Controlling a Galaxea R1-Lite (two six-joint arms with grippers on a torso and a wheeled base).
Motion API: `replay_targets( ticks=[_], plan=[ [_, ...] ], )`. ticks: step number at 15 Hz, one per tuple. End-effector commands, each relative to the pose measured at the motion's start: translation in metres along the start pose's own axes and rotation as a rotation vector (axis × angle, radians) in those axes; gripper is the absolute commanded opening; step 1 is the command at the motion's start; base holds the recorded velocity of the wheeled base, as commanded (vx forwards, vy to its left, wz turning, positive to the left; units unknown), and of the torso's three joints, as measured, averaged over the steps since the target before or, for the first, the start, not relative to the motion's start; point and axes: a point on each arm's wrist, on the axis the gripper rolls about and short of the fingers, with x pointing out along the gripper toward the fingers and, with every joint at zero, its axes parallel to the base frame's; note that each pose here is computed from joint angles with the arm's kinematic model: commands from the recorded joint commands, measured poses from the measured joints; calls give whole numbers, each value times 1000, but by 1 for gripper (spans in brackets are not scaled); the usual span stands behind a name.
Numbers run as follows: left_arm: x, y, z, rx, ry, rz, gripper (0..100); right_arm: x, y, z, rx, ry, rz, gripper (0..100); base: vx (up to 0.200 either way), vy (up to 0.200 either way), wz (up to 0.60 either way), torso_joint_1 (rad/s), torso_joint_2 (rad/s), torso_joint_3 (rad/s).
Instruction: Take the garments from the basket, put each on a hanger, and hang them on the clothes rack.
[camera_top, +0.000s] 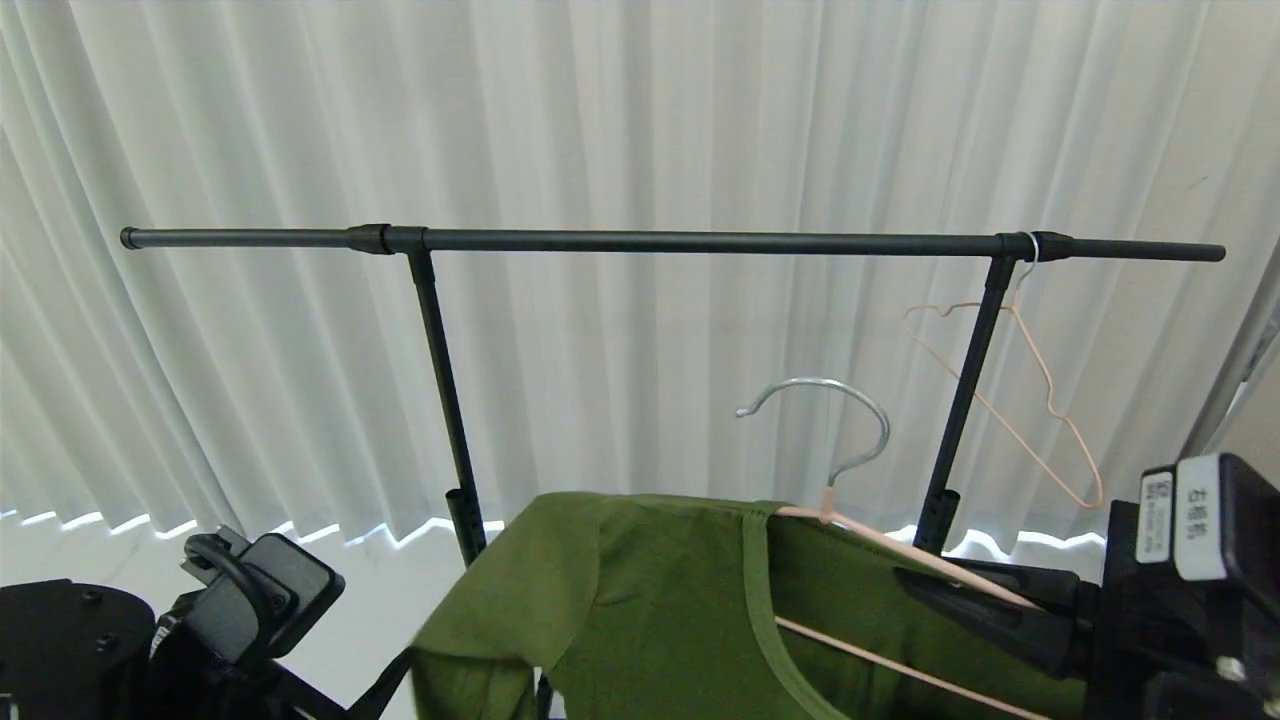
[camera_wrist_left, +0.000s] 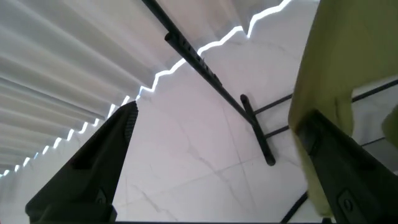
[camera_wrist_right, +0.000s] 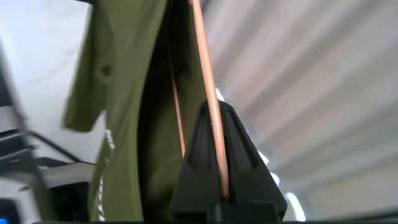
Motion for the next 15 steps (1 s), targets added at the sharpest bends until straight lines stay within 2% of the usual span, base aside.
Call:
replay_targets(
  ticks=[1,5,6,9,13,15],
  plan=[
    [-2,1,-1,-8,-13,4,100,7,-12,-3,15,49,-87,0,0,0,0,0,0,0],
    [-3,2,9,-32,-101,16,100,20,-42,-7,51,126,-264,0,0,0,0,0,0,0],
    [-3,2,9,-32,-103,18,100,24,-52,-5,63,136,-320,0,0,0,0,0,0,0],
    [-5,3,8,-35,-112,21,100,33,-82,9,102,107,-428,0,0,0,0,0,0,0],
    [-5,3,8,-35,-114,20,100,37,-89,14,109,95,-446,0,0,0,0,0,0,0],
    [-5,2,8,-34,-115,19,100,37,-89,14,119,94,-448,0,200,0,0,0,5,0]
  ],
)
